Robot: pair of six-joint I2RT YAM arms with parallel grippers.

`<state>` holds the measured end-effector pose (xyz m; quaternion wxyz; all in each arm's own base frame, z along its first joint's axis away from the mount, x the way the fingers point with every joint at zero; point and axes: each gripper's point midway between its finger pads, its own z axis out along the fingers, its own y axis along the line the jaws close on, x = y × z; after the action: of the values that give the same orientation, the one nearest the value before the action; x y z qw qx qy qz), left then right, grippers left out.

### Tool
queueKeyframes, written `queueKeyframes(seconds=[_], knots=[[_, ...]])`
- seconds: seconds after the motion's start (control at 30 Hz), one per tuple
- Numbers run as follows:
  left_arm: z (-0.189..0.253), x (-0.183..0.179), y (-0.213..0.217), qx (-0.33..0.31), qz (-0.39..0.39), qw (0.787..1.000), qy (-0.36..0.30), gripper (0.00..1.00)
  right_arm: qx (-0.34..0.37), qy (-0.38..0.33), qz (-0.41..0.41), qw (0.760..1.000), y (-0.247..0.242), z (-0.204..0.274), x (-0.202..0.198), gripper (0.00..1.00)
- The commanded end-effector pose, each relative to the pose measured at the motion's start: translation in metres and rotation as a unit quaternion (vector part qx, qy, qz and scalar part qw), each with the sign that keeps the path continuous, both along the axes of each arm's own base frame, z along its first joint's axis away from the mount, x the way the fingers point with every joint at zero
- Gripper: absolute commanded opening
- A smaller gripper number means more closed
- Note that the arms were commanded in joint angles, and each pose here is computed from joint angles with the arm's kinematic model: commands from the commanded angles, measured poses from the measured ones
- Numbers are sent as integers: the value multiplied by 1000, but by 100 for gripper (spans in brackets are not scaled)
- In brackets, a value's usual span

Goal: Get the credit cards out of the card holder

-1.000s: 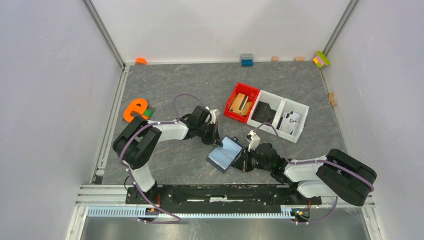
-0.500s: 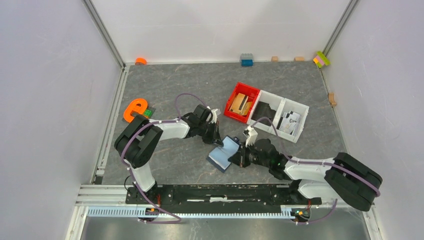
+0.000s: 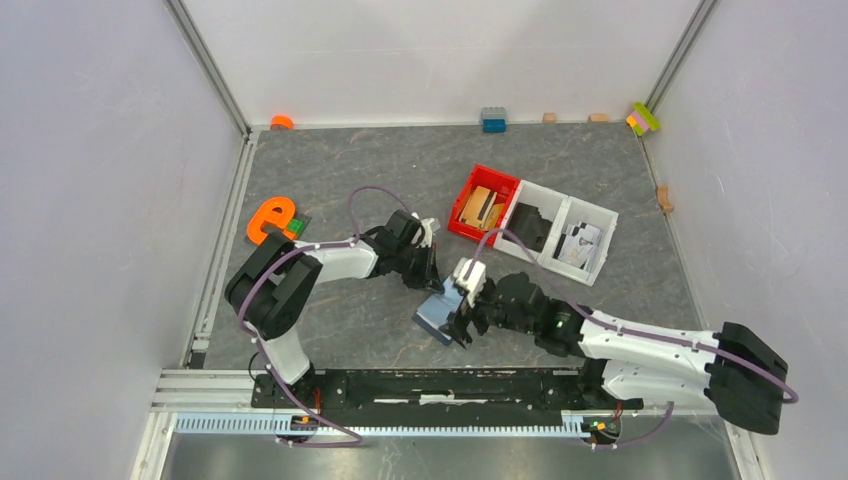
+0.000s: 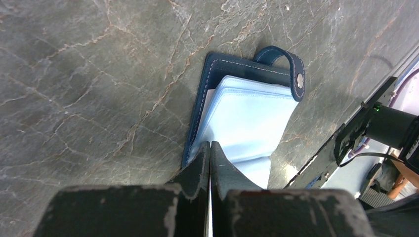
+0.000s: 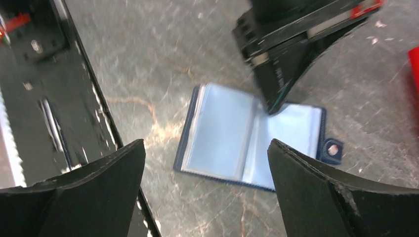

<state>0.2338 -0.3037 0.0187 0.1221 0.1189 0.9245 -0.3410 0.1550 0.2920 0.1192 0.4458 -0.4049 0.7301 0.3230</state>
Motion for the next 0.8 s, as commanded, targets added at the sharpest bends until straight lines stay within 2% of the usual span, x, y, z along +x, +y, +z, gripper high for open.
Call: queueKeyframes(seconds=[0.0, 0.1, 0.3, 0.47, 0.77], knots=[[-14, -7, 19, 46, -7, 999, -8, 2, -111, -92, -3, 990, -6, -18, -1, 98], [-16, -8, 18, 46, -10, 999, 0, 2, -160, -146, -22, 976, -6, -21, -5, 98], [-16, -9, 19, 48, -8, 999, 0, 2, -232, -198, -16, 952, 2, -35, -16, 98], [-18, -9, 19, 51, -9, 999, 5, 2, -302, -249, -31, 920, 0, -45, -17, 97], [-20, -10, 18, 51, -10, 999, 11, 2, -394, -285, -72, 871, -9, -63, -5, 94]])
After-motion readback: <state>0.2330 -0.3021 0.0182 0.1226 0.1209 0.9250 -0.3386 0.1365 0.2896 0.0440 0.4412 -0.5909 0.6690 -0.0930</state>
